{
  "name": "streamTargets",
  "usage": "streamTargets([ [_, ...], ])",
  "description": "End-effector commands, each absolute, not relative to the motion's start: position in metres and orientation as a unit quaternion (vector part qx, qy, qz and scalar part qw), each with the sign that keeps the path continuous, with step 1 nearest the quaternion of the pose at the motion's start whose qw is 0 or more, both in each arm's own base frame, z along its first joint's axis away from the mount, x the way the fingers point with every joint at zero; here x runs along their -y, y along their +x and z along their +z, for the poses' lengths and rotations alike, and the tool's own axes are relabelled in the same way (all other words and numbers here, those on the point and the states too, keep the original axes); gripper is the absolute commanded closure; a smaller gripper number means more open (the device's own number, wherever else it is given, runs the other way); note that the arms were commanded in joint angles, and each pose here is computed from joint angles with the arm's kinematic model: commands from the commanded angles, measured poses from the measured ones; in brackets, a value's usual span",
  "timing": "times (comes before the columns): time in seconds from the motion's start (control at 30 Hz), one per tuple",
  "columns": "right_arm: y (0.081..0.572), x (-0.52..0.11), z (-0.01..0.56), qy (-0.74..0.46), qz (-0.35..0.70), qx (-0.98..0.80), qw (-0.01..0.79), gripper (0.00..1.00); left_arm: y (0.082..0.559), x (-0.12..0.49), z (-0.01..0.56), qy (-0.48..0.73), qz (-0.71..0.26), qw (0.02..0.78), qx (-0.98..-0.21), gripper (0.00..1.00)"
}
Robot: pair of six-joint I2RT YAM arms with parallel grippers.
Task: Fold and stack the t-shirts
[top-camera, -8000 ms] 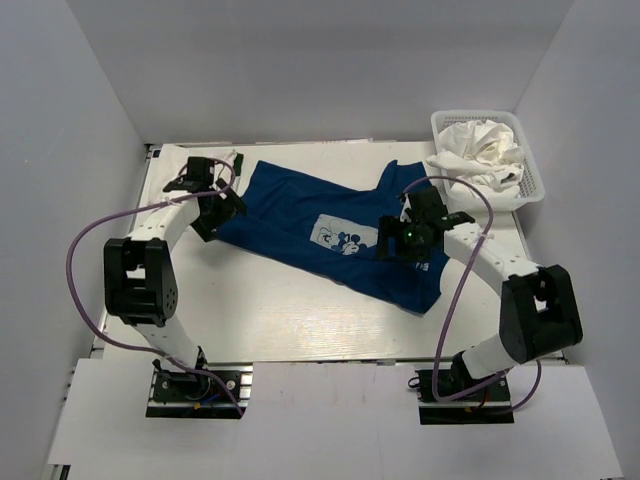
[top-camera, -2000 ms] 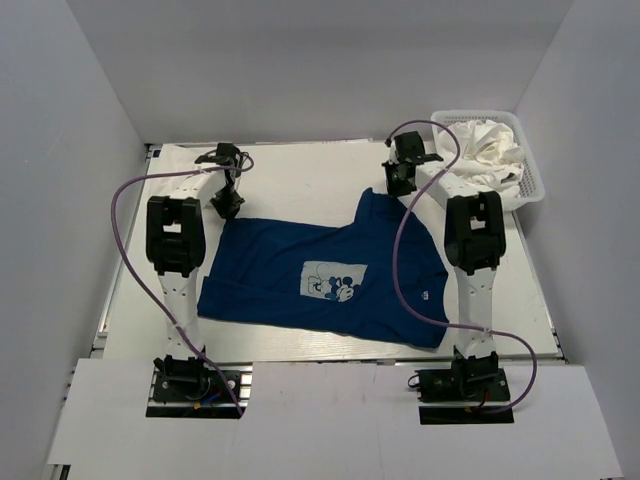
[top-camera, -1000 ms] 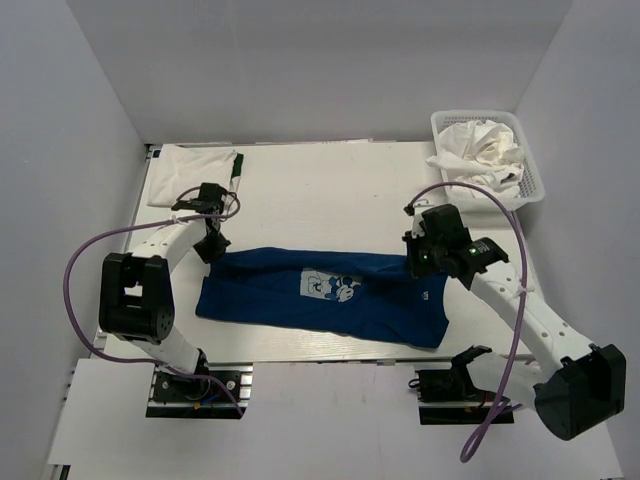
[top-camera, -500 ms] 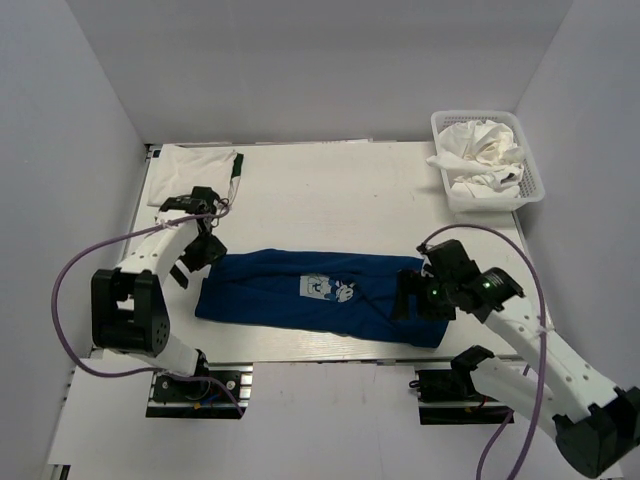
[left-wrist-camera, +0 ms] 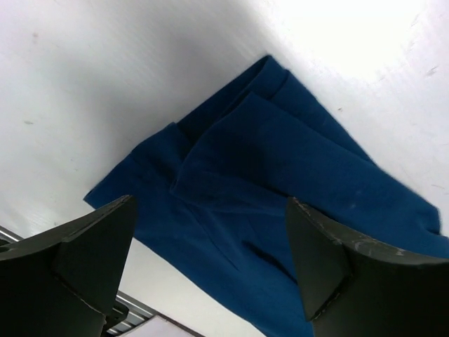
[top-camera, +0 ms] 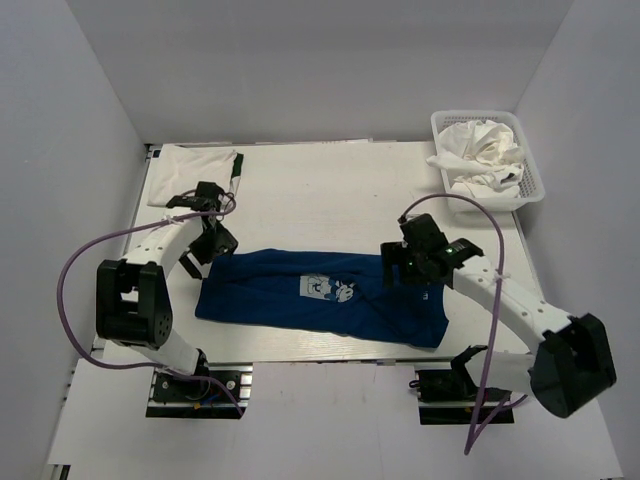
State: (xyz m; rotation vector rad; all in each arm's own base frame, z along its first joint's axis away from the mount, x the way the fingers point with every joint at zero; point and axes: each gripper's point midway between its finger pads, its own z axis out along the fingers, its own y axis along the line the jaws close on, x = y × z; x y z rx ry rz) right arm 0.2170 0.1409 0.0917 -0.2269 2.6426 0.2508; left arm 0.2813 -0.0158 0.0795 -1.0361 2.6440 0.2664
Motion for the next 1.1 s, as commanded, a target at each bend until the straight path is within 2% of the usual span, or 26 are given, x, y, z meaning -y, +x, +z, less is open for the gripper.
streamTargets([
  [0.0, 0.244, -0.145, 0.079, -0.136, 0.069, -0.952, 0.264, 0.10, 0.281, 0.026, 0.071, -0.356, 0.065, 0.140, -0.922, 0.05],
  [0.1, 0.241, -0.154, 0.059, -0.166, 0.084, -0.952, 0.241, 0.10, 0.283, 0.031, 0.067, -0.356, 0.051, 0.141, -0.922, 0.13],
  [0.2, 0.241, -0.165, 0.056, -0.183, 0.105, -0.950, 0.232, 0.11, 0.282, 0.030, 0.059, -0.355, 0.056, 0.133, -0.924, 0.32],
  [0.23, 0.238, -0.166, 0.055, -0.185, 0.112, -0.950, 0.224, 0.13, 0.281, 0.030, 0.055, -0.355, 0.059, 0.127, -0.925, 0.45],
  [0.3, 0.232, -0.170, 0.053, -0.192, 0.126, -0.950, 0.212, 0.26, 0.282, 0.030, 0.050, -0.354, 0.062, 0.122, -0.925, 0.61],
  [0.33, 0.228, -0.173, 0.052, -0.196, 0.139, -0.949, 0.206, 0.32, 0.282, 0.030, 0.050, -0.354, 0.062, 0.122, -0.925, 0.78],
  [0.37, 0.220, -0.177, 0.050, -0.205, 0.155, -0.947, 0.194, 0.55, 0.282, 0.029, 0.047, -0.359, 0.068, 0.120, -0.923, 0.88],
  [0.4, 0.215, -0.180, 0.050, -0.208, 0.169, -0.945, 0.187, 0.67, 0.286, 0.030, 0.049, -0.359, 0.065, 0.124, -0.923, 0.97],
  [0.43, 0.211, -0.181, 0.051, -0.207, 0.175, -0.945, 0.182, 0.77, 0.289, 0.030, 0.051, -0.359, 0.064, 0.126, -0.922, 1.00],
  [0.47, 0.204, -0.188, 0.054, -0.212, 0.200, -0.941, 0.170, 0.84, 0.293, 0.028, 0.053, -0.360, 0.067, 0.134, -0.921, 1.00],
  [0.5, 0.200, -0.188, 0.057, -0.209, 0.204, -0.942, 0.166, 0.97, 0.300, 0.028, 0.061, -0.361, 0.064, 0.148, -0.918, 1.00],
  [0.53, 0.199, -0.189, 0.061, -0.211, 0.211, -0.939, 0.169, 1.00, 0.303, 0.028, 0.063, -0.362, 0.062, 0.152, -0.918, 1.00],
  [0.7, 0.194, -0.199, 0.099, -0.192, 0.255, -0.926, 0.200, 1.00, 0.322, 0.026, 0.093, -0.359, 0.047, 0.204, -0.910, 1.00],
  [0.8, 0.187, -0.210, 0.121, -0.199, 0.296, -0.910, 0.213, 1.00, 0.315, 0.017, 0.098, -0.369, 0.064, 0.199, -0.906, 1.00],
  [1.0, 0.157, -0.214, 0.104, -0.221, 0.316, -0.910, 0.152, 1.00, 0.303, 0.012, 0.093, -0.376, 0.073, 0.193, -0.903, 1.00],
  [1.03, 0.150, -0.216, 0.095, -0.234, 0.319, -0.908, 0.134, 0.93, 0.300, 0.011, 0.092, -0.376, 0.076, 0.188, -0.904, 0.99],
  [1.07, 0.147, -0.219, 0.095, -0.242, 0.328, -0.904, 0.125, 0.92, 0.293, 0.010, 0.089, -0.374, 0.082, 0.177, -0.907, 0.93],
])
